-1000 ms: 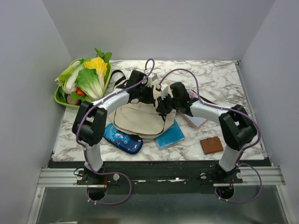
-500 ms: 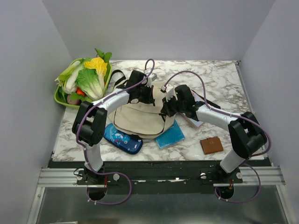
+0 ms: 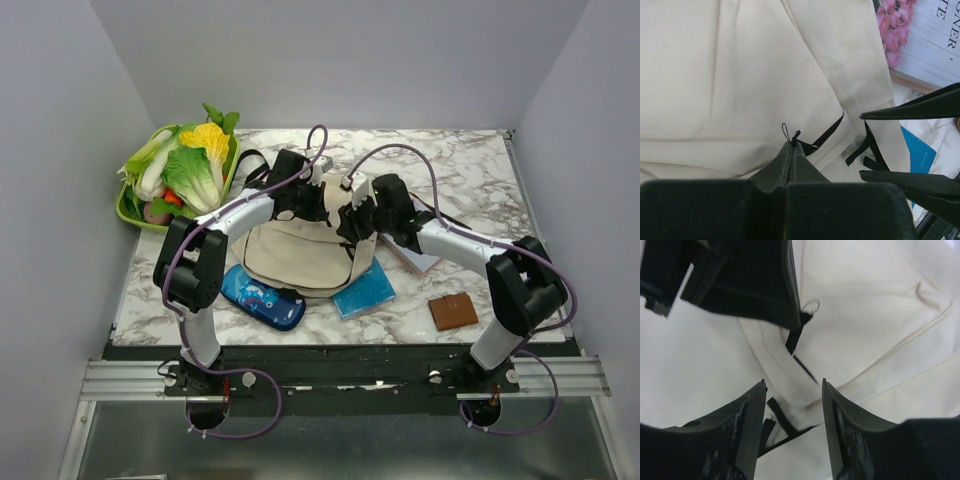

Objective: Pack the student bag
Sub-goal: Unzip the student bag at the center of the board.

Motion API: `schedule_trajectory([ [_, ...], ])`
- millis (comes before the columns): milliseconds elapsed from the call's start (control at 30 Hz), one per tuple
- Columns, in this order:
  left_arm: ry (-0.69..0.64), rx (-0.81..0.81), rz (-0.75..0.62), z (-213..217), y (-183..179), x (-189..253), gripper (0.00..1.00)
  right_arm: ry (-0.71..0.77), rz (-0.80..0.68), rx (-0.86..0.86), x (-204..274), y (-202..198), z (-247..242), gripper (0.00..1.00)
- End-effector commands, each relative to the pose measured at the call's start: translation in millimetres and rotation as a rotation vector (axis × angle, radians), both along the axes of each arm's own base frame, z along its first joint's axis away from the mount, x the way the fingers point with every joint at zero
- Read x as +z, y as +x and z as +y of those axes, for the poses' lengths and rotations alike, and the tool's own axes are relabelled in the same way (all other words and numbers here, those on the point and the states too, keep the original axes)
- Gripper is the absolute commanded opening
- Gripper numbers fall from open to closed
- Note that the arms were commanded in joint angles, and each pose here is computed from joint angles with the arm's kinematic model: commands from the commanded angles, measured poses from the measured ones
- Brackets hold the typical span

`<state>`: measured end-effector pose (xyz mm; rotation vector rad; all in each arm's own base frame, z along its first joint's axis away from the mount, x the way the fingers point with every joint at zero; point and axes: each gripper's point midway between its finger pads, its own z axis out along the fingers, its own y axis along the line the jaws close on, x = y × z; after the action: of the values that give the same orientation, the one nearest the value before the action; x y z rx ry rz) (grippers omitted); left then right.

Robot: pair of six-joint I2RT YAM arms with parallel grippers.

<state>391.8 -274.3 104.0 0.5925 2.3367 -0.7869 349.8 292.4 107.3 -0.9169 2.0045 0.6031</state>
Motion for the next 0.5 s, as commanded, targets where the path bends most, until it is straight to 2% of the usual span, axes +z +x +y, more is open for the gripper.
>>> schedule_trajectory([
  [0, -0.040, -0.034, 0.007, -6, -8, 11, 0.00, 0.005, -0.076, 0.065, 15, 16, 17, 0.64],
  [67, -0.036, -0.035, 0.009, -5, -9, 9, 0.00, 0.017, -0.056, 0.114, 13, 12, 24, 0.75],
  [200, -0.030, -0.037, 0.008, -4, -10, 8, 0.00, -0.008, 0.018, 0.164, -7, 0, 25, 0.83],
  [333, -0.027, -0.032, 0.004, -3, -9, 8, 0.00, -0.027, 0.048, 0.173, -21, -2, 24, 0.83],
  [467, -0.032, -0.027, 0.003, -4, -8, 9, 0.00, -0.035, 0.073, 0.192, -27, -3, 27, 0.76],
])
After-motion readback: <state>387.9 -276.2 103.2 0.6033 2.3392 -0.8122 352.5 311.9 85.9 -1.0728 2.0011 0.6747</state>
